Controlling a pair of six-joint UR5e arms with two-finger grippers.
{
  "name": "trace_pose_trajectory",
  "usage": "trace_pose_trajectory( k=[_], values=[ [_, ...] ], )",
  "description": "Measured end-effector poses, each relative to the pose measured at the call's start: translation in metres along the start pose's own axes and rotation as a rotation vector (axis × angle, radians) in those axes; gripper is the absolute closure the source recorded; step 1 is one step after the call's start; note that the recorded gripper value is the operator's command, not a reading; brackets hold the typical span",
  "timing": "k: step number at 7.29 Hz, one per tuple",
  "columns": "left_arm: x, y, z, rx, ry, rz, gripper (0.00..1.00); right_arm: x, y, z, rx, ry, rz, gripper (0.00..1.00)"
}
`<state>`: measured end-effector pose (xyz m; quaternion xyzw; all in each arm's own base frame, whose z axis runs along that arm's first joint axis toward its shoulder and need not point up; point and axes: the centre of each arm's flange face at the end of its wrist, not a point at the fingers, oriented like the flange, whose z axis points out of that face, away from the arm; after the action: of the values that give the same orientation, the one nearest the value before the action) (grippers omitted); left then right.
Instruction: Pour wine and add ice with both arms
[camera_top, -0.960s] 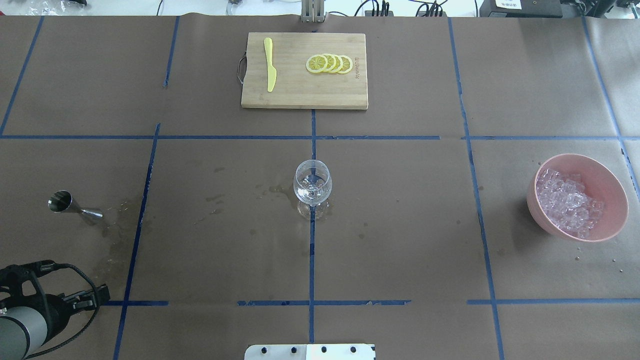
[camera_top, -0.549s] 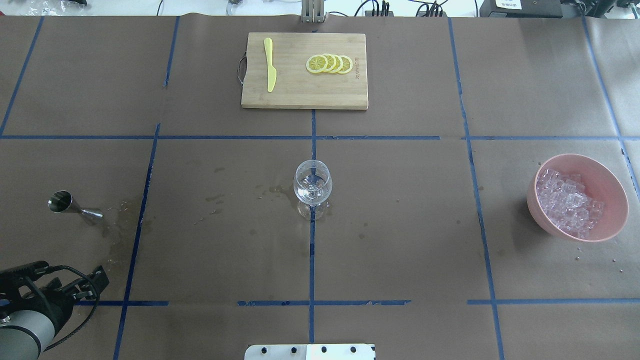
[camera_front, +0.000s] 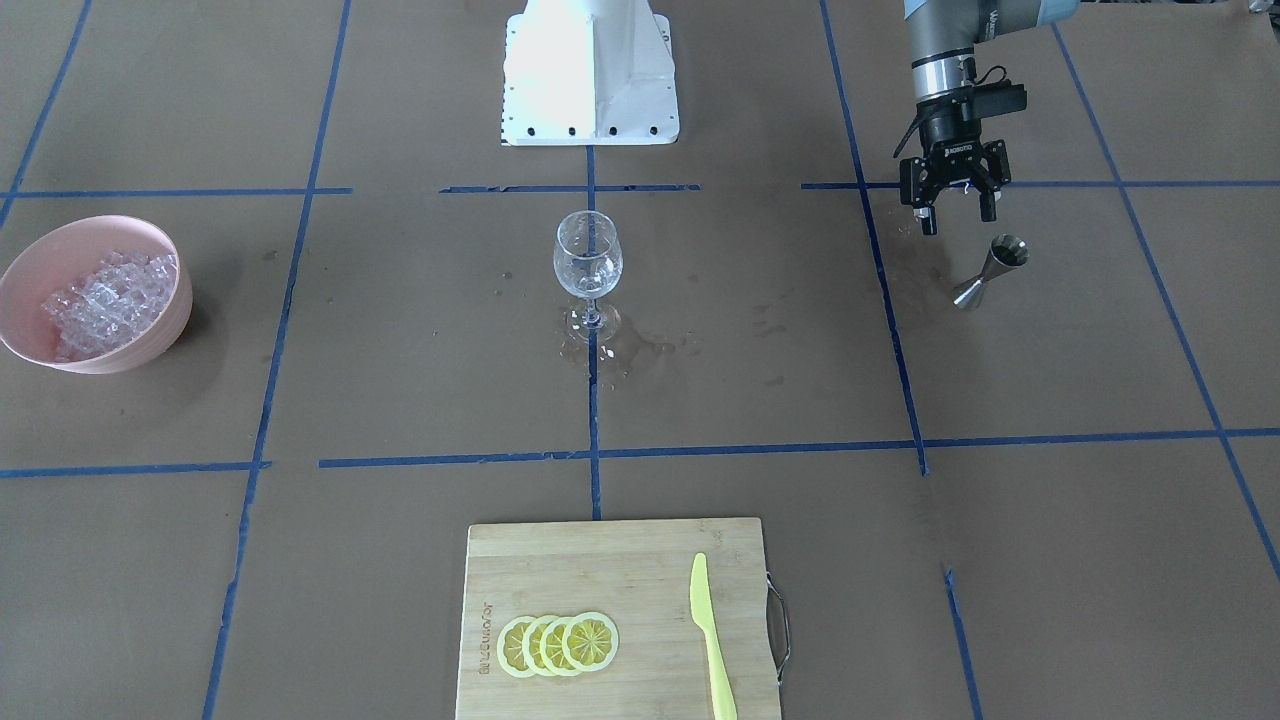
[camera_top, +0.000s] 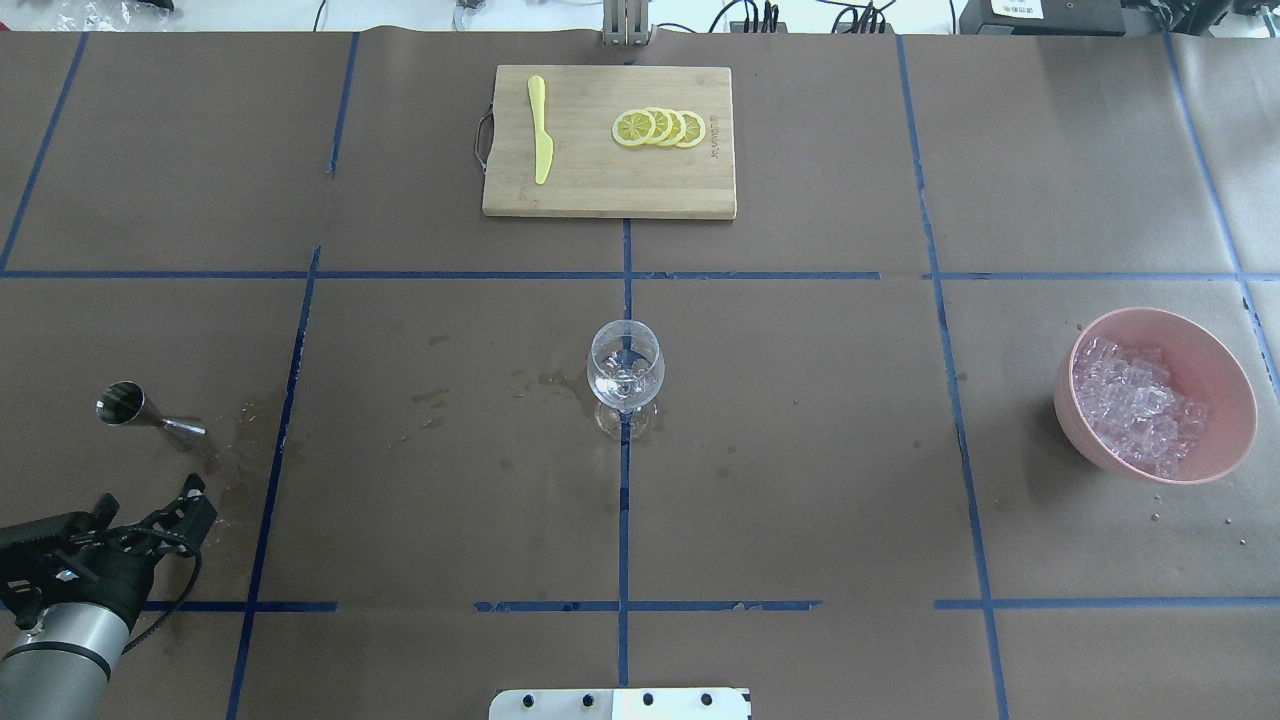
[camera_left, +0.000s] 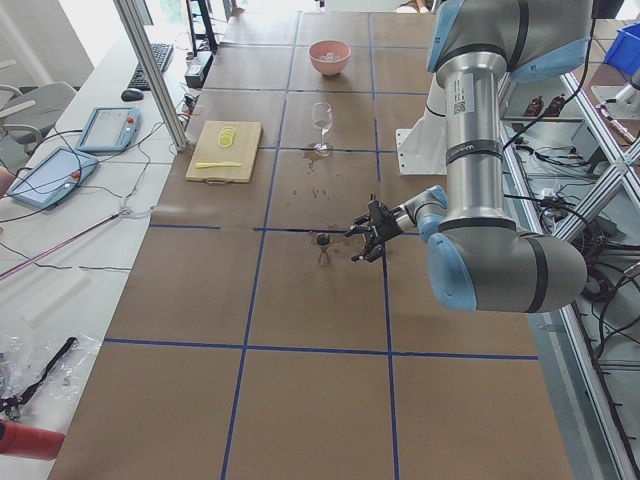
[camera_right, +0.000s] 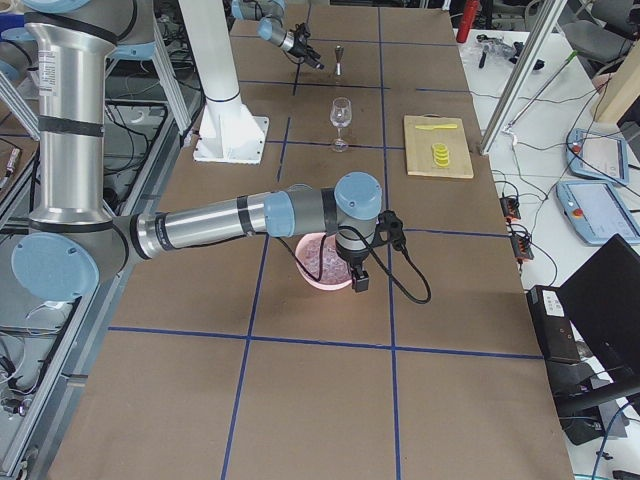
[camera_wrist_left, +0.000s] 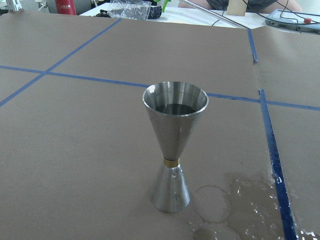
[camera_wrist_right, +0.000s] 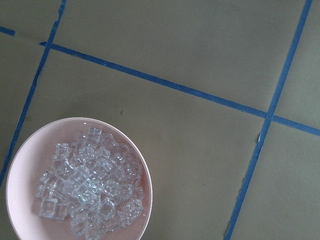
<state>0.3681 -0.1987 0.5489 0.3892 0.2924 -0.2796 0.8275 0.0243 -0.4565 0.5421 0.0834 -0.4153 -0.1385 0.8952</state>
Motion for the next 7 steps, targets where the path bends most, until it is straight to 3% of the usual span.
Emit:
trace_pose_trajectory(
  k=[2,5,7],
  values=[
    [-0.009,0.013,0.014,0.019,-0.012,0.027,0.13,0.000,0.000,0.000,0.001,0.000,-0.001,0.00],
    [-0.022,0.003,0.036,0.082,-0.042,0.041,0.16,-0.002,-0.001,-0.002,0.003,0.001,-0.004,0.00],
    [-0.007,-0.009,0.042,0.132,-0.015,0.016,0.16,-0.002,-0.003,-0.002,0.006,0.001,-0.007,0.00]
  ],
)
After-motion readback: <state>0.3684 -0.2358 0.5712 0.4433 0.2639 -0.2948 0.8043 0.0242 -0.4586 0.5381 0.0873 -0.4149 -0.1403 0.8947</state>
